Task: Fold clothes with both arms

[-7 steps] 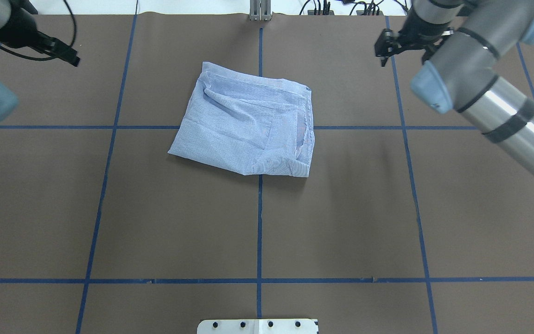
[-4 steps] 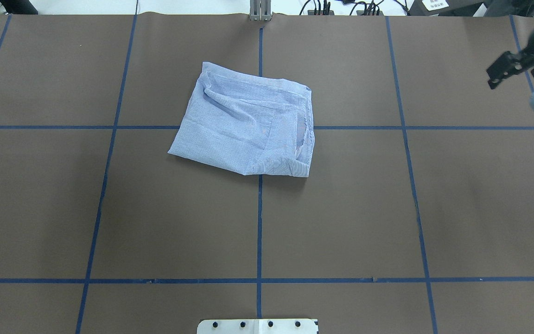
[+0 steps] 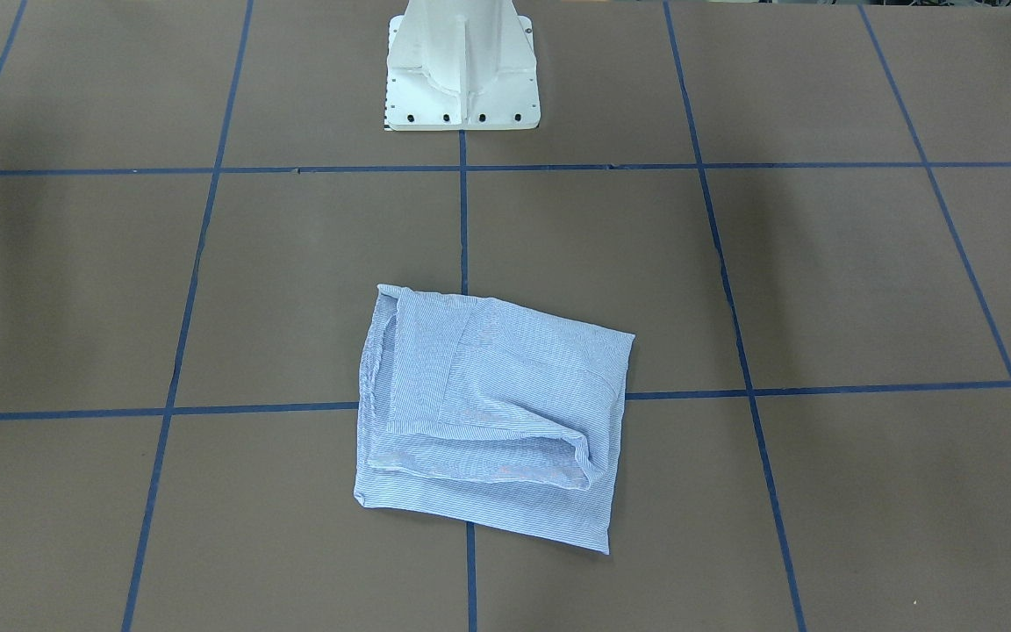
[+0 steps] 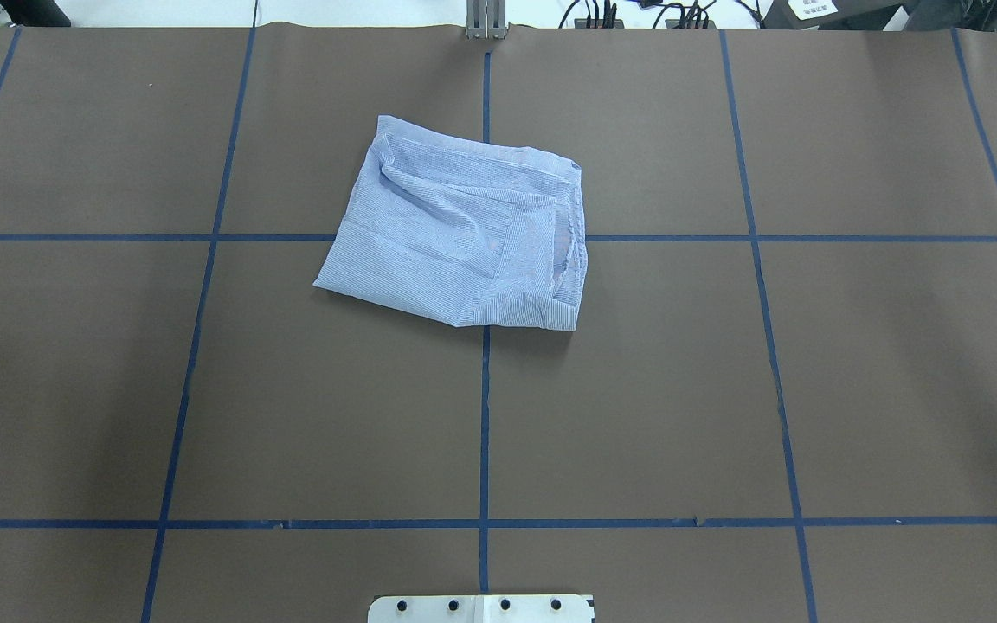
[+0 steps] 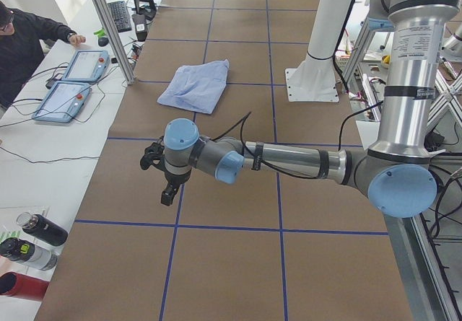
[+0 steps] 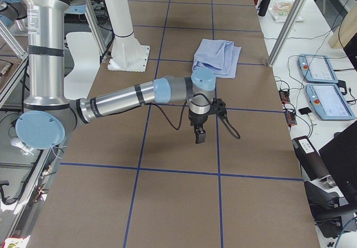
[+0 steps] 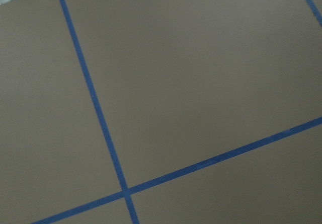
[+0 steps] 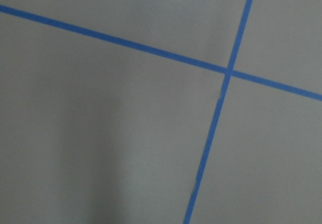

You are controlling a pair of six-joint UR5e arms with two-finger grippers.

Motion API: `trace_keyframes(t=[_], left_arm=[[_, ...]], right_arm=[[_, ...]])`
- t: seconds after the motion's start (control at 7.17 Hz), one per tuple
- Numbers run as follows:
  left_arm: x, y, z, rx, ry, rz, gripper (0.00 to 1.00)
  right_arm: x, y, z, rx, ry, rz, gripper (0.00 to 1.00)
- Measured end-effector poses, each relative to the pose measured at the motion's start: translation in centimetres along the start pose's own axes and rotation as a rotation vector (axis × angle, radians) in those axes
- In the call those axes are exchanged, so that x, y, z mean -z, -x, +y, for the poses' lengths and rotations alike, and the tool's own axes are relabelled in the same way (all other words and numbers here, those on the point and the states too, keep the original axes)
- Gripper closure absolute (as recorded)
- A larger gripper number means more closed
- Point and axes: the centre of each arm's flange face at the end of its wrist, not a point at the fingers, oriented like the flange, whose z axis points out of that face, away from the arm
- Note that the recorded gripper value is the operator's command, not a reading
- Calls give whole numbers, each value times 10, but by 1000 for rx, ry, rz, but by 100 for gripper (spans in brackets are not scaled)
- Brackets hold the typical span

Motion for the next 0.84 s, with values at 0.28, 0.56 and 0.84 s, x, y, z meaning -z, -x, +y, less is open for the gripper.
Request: trace_keyframes(t=[0.28, 0.56, 0.84], left_arm=[[-5, 17, 38, 50, 31, 15, 0], [-10, 22, 54, 68, 48, 20, 0], [-10, 21, 63, 69, 53, 25, 0]], right_arm=[[-19, -27, 53, -33, -5, -10, 0], [-27, -37, 75, -62, 9, -14, 0], [-30, -41, 84, -78, 15, -15, 0]])
